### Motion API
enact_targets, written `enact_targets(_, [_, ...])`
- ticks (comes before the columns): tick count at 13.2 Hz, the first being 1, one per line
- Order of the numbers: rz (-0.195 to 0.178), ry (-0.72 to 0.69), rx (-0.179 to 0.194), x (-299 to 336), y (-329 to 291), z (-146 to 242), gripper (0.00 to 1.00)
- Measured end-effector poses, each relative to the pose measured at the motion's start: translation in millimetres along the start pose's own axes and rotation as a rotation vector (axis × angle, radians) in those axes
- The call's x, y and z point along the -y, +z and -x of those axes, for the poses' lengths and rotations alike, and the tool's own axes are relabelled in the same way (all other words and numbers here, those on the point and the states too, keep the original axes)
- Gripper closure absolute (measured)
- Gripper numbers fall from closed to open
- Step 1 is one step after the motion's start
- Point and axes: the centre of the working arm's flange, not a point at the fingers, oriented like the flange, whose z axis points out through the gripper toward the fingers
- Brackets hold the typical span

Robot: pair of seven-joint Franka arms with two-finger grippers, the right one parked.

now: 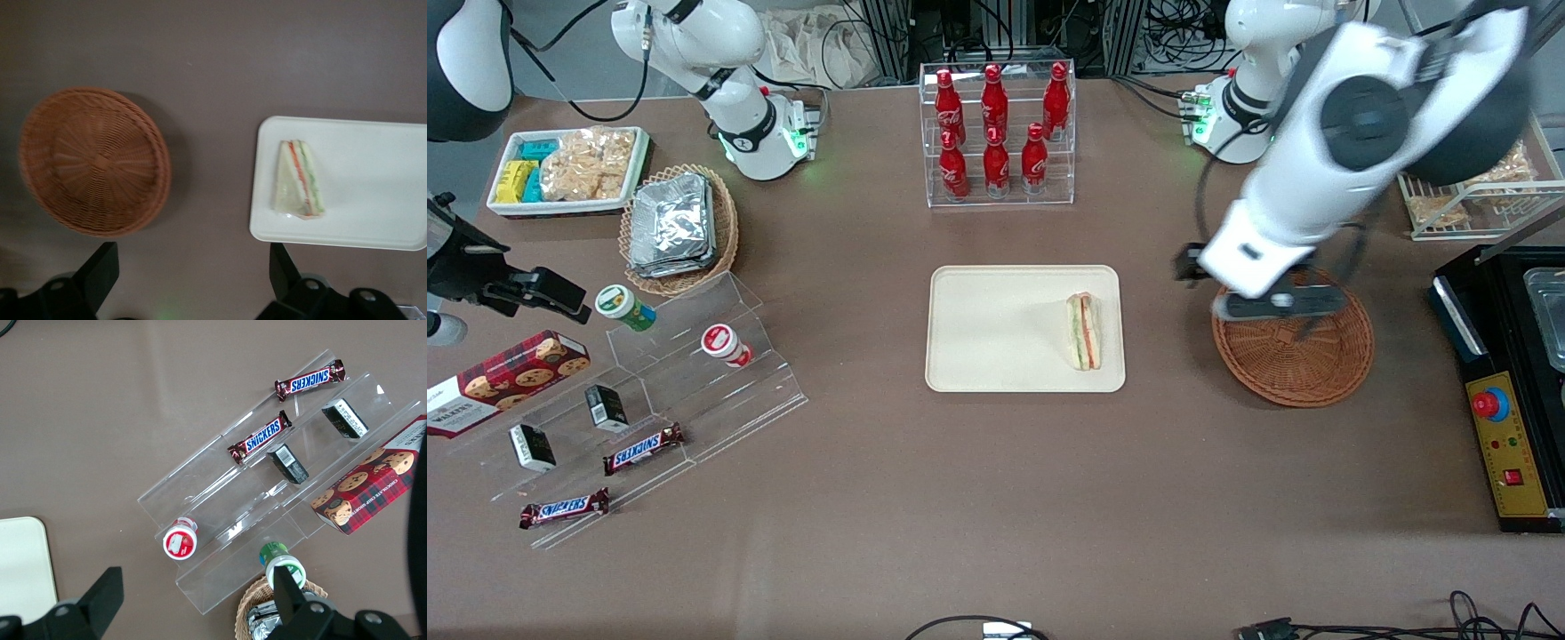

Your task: Place sandwich from basket to tray

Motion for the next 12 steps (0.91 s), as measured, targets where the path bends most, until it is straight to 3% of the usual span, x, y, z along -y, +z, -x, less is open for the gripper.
enact_targets(4, [0.001,-0.029,-0.031,98,-34,-3,0.00])
enact_targets(7, [0.015,-0.071,-0.041,124,-48,4,0.00])
enact_targets(10, [0.056,-0.056,-0.053,142,-58,9,0.00])
enact_targets(12, [0.060,-0.051,-0.056,148,-59,9,0.00])
